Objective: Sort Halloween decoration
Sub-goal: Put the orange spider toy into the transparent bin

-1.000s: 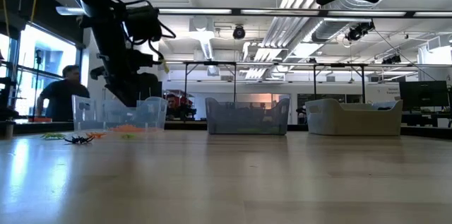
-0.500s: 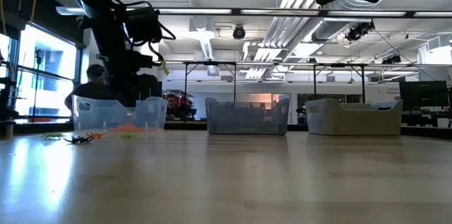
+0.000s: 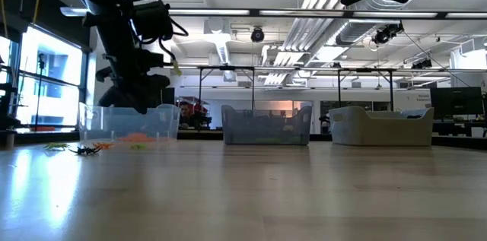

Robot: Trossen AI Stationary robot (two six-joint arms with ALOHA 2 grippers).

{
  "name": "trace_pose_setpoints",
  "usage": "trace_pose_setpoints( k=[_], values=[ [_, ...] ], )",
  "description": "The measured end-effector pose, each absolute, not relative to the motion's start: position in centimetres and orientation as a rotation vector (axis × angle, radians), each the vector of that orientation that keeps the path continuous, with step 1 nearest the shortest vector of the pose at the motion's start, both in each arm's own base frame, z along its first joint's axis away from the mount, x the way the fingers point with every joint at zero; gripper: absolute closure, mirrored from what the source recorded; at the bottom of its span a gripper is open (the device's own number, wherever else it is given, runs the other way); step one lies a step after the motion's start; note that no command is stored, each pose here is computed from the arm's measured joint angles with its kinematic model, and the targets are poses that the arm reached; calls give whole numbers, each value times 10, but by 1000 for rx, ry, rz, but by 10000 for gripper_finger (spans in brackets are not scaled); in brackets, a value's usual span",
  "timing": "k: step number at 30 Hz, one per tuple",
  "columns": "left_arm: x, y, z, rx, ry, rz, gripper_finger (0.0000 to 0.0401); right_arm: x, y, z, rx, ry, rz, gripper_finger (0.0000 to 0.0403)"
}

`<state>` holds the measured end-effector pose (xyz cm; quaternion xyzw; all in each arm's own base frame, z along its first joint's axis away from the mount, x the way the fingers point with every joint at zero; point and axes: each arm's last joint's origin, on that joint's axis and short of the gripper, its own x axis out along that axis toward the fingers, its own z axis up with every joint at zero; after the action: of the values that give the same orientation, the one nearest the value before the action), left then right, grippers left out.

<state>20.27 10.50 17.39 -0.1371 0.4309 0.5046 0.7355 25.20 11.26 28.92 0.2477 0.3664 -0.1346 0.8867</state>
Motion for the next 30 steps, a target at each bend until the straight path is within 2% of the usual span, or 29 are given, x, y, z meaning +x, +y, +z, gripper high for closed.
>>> trace_pose_setpoints(
  k=[6,11,15,18,25,30],
  values=[
    [198,95,180,-282,977,1075,355,252,113,289,515,762,-280,231],
    [196,78,187,-254,980,1023,287,252,113,289,515,762,-280,231],
    [193,62,196,-346,941,957,228,252,113,289,515,762,-280,231],
    [188,47,205,-411,905,893,199,252,113,289,515,762,-280,231],
    [172,4,231,-465,768,700,186,252,113,289,515,762,-280,231],
    [167,-32,233,-491,742,568,185,252,113,289,515,762,-280,231]
  ],
)
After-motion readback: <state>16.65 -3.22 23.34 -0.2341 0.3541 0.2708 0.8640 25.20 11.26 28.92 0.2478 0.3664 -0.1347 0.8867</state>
